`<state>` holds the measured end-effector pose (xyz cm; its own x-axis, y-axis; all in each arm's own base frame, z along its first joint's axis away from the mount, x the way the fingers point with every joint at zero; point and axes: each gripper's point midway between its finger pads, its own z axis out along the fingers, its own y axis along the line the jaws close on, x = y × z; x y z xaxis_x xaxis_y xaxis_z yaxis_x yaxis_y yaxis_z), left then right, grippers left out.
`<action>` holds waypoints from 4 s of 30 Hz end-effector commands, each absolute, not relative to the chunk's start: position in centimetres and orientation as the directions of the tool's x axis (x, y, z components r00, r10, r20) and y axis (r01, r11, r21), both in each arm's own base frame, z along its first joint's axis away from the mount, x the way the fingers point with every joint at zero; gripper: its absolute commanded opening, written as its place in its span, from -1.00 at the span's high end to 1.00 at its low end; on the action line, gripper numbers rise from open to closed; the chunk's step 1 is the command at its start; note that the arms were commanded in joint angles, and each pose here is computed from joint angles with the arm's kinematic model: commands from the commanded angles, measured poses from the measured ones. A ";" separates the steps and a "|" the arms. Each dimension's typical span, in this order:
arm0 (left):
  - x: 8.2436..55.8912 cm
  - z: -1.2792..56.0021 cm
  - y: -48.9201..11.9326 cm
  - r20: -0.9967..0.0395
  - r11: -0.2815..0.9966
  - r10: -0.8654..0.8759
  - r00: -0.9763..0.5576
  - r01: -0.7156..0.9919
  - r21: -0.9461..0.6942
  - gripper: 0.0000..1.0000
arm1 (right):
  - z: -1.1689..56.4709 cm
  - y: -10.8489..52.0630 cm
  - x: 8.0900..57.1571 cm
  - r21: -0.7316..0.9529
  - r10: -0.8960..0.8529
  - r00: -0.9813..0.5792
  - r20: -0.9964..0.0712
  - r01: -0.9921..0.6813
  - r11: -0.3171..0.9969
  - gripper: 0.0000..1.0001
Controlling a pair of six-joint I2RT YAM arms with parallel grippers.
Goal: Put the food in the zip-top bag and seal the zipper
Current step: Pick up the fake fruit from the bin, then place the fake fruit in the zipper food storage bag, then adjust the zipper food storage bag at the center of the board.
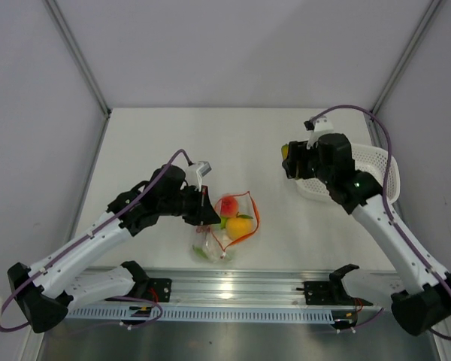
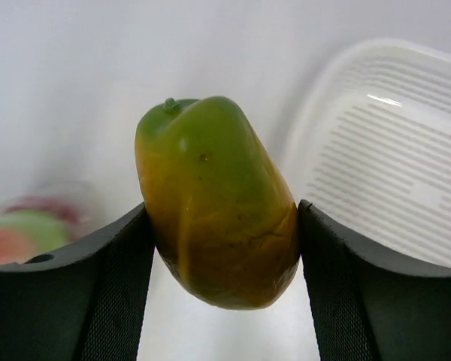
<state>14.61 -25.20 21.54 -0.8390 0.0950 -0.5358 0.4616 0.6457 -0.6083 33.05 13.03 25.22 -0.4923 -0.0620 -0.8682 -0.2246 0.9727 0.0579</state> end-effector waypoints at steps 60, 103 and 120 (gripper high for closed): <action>14.7 25.5 -25.4 -0.601 0.581 0.016 -0.799 0.497 -0.645 0.99 | 22.5 24.7 20.1 0.374 -0.059 -0.753 -0.655 -0.392 0.841 -0.79; 13.9 18.2 -21.8 -0.534 0.717 -0.018 -0.846 0.361 -0.596 0.99 | 23.0 32.1 17.7 0.515 -0.105 -0.787 -0.608 -0.491 0.703 1.00; 13.6 22.1 -21.3 -0.586 0.685 -0.054 -0.809 0.397 -0.611 0.99 | 27.3 32.1 17.4 0.557 -0.064 -0.753 -0.655 -0.538 0.633 1.00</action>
